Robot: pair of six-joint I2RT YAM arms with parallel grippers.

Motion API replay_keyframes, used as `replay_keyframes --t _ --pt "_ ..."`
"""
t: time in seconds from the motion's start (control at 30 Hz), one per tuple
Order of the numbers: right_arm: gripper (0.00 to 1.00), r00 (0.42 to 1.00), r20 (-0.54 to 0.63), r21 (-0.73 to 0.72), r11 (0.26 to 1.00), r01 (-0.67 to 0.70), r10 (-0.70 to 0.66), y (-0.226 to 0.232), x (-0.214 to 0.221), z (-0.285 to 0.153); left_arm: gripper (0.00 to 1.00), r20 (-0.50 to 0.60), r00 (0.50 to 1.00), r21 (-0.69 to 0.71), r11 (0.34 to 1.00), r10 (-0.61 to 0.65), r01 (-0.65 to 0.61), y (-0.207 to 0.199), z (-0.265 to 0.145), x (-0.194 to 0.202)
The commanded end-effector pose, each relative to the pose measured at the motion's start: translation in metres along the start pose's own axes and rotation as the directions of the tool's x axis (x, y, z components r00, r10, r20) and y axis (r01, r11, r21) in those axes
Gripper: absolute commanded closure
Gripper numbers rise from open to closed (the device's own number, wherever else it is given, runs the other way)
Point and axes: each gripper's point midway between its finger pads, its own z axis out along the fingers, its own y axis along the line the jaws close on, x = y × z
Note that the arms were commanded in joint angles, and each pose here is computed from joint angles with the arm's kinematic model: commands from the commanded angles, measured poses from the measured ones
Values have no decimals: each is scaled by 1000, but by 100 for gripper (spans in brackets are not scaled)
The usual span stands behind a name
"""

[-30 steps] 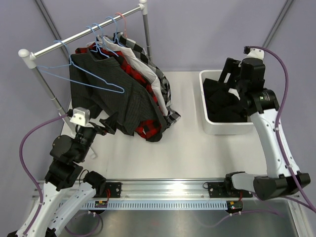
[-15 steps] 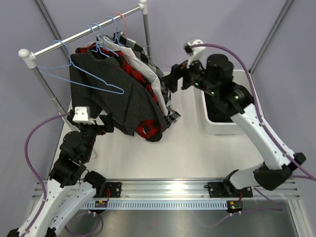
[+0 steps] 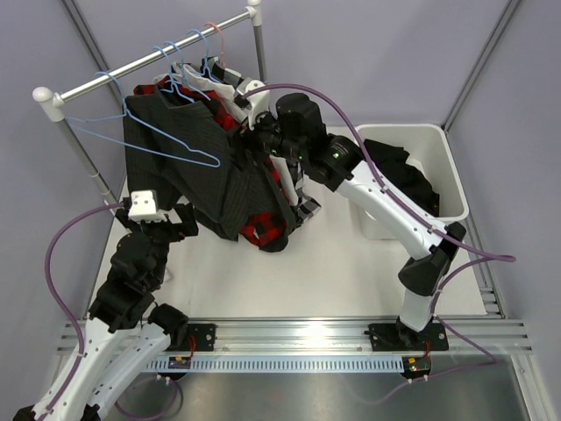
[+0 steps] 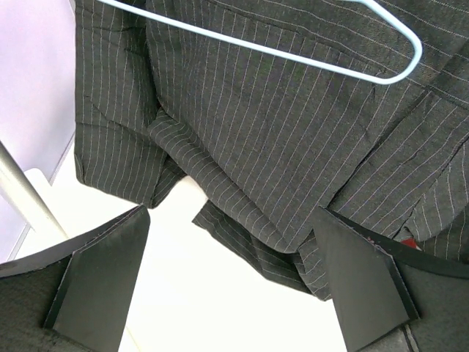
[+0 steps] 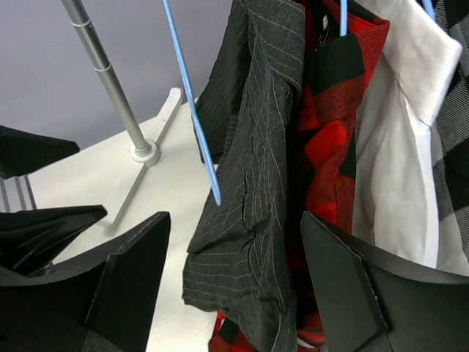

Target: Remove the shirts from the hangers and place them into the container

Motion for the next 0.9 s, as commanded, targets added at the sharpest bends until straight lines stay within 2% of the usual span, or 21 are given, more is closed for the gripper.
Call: replay_keyframes --t 0.0,0.37,0.6,0.77,0.87 --pt "20 994 89 5 998 57 -58 2 -29 8 1 45 998 -31 999 -39 41 5 1 -11" --pt "30 993 89 -30 996 79 -76 5 -19 48 1 57 997 -24 999 -46 48 5 -1 -14" --pt "47 993 99 -84 994 65 -56 15 -19 55 1 60 997 -24 998 -49 50 6 -2 -14" --pt "65 992 119 -109 992 62 -49 21 -26 56 1 63 997 -22 998 -50 52 6 -3 -15" --pt "69 991 129 -127 990 55 -38 26 -28 56 1 63 997 -22 998 -50 52 6 -3 -15"
